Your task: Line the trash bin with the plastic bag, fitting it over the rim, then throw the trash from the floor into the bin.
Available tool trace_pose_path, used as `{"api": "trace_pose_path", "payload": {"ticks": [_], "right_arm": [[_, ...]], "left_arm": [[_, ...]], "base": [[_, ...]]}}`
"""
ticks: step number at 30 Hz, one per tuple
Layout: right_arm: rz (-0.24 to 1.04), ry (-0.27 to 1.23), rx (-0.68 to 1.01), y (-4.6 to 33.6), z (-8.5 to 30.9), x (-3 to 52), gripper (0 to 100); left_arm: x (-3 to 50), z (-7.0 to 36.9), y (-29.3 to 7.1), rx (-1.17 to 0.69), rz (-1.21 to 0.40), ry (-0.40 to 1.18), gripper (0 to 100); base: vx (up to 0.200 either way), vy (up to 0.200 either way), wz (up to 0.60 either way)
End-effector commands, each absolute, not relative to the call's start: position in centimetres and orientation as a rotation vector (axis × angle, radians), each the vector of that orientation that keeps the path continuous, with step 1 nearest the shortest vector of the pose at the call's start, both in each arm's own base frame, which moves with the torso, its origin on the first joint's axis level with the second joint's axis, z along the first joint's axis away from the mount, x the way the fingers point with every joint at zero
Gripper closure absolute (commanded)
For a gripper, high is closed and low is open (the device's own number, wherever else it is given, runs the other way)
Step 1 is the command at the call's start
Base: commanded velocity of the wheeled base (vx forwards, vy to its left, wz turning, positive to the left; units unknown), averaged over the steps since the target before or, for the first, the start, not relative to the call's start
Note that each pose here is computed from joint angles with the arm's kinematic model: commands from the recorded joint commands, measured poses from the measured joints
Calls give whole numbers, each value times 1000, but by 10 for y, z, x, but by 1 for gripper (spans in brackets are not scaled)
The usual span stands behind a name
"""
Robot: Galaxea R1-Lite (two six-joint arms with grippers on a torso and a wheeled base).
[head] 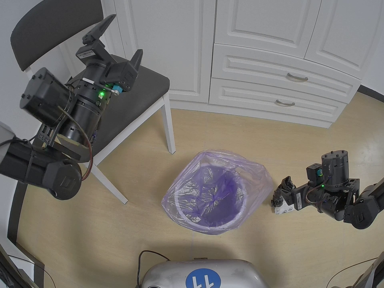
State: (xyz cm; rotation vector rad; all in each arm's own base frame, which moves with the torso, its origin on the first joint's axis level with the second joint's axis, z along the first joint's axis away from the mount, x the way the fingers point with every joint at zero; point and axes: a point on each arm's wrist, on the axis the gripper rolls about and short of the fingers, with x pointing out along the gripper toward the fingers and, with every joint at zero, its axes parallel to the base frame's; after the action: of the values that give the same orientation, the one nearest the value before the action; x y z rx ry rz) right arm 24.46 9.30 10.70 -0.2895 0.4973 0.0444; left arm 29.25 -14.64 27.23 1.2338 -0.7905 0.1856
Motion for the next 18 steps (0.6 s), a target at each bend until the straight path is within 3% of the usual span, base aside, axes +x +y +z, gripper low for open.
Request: {"api": "trace_pose_path", "payload": {"ticks": [1, 18], "right_arm": [[31, 466, -272, 88, 116, 240, 0], [40, 398, -226, 73, 136, 218, 0]], "left_arm": [[259, 293, -131, 1265, 242, -829, 0], [203, 301, -86, 1374, 290, -881, 0]], "base": [[0, 0, 0], [0, 0, 0]]}}
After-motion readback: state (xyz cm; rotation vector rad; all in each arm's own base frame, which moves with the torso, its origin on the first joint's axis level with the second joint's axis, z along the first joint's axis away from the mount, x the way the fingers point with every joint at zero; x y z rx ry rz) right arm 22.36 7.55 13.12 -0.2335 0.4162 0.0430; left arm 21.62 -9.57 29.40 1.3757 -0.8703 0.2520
